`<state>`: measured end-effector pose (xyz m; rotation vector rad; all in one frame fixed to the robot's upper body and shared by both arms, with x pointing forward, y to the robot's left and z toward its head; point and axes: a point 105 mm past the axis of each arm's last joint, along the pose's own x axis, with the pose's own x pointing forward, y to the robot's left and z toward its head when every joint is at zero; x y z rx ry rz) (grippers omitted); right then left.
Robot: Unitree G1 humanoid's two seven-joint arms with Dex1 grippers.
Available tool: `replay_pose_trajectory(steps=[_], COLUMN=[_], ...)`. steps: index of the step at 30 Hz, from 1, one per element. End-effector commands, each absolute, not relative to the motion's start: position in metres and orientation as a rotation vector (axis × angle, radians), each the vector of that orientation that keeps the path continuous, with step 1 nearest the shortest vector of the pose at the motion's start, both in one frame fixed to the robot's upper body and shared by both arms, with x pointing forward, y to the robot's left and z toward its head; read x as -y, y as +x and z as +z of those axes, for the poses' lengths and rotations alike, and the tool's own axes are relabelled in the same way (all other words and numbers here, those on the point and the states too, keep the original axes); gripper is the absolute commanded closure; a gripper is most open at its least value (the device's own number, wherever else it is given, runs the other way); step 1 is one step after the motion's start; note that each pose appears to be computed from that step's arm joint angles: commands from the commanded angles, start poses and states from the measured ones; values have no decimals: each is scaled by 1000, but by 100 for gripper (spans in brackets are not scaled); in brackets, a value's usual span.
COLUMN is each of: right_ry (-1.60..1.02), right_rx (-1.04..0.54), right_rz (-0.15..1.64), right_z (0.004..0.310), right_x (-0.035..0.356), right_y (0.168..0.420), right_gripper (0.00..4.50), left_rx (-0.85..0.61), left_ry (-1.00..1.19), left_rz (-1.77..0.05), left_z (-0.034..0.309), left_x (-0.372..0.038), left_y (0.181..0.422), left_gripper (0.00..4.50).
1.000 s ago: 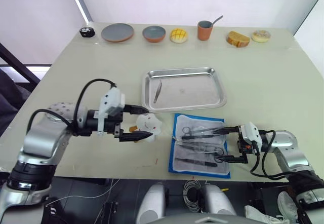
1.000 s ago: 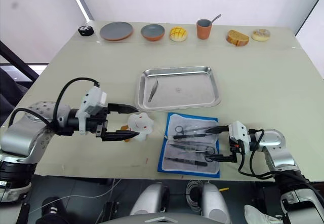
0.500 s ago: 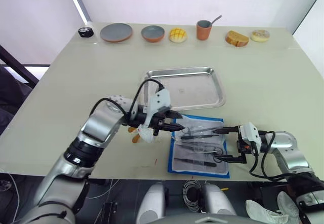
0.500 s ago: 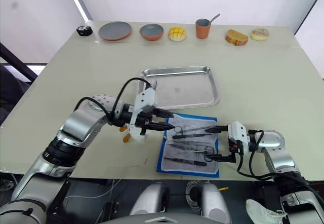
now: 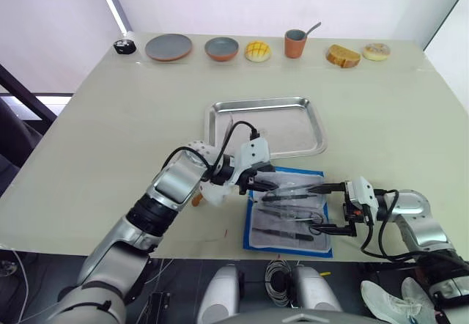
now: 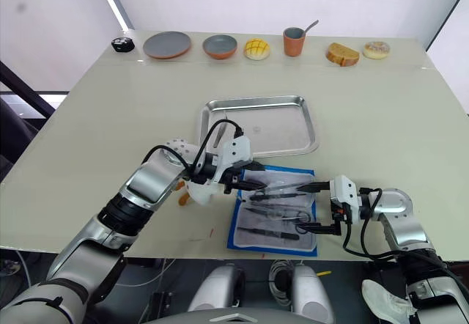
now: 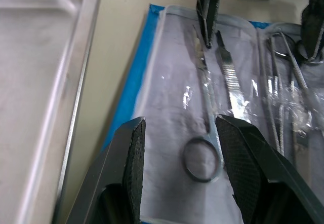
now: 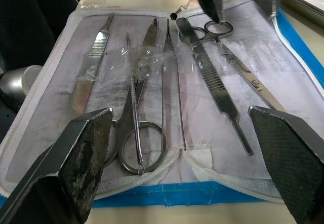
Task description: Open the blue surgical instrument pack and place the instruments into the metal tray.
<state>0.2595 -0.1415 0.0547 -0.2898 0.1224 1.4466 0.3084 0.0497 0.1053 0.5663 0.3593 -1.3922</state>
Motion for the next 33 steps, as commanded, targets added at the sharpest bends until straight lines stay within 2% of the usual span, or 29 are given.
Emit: replay_pose_trajectory(steps=[1, 13, 28, 31, 33], right_ry=[-268, -267, -266, -265, -264], right_rx=[-238, -238, -234, -233, -233], right_rz=[1439, 1437, 1441, 1443, 1443], right_z=[34, 33, 33, 34, 34], right_x=[146, 146, 144, 144, 143], right_y=[254, 254, 254, 254, 254], right_gripper=[0, 0, 0, 0, 0], left_rx=[-344, -382, -425, -440, -440], left_ry=[624, 713, 705, 709, 713], left_rz=[-1433, -1440, -1451, -1455, -1454], left_z=[106, 90, 85, 84, 84], left_x=[-42, -43, -47, -48, -48], left_y=[305, 308, 305, 305, 305], left_gripper=[215, 215, 215, 299, 387])
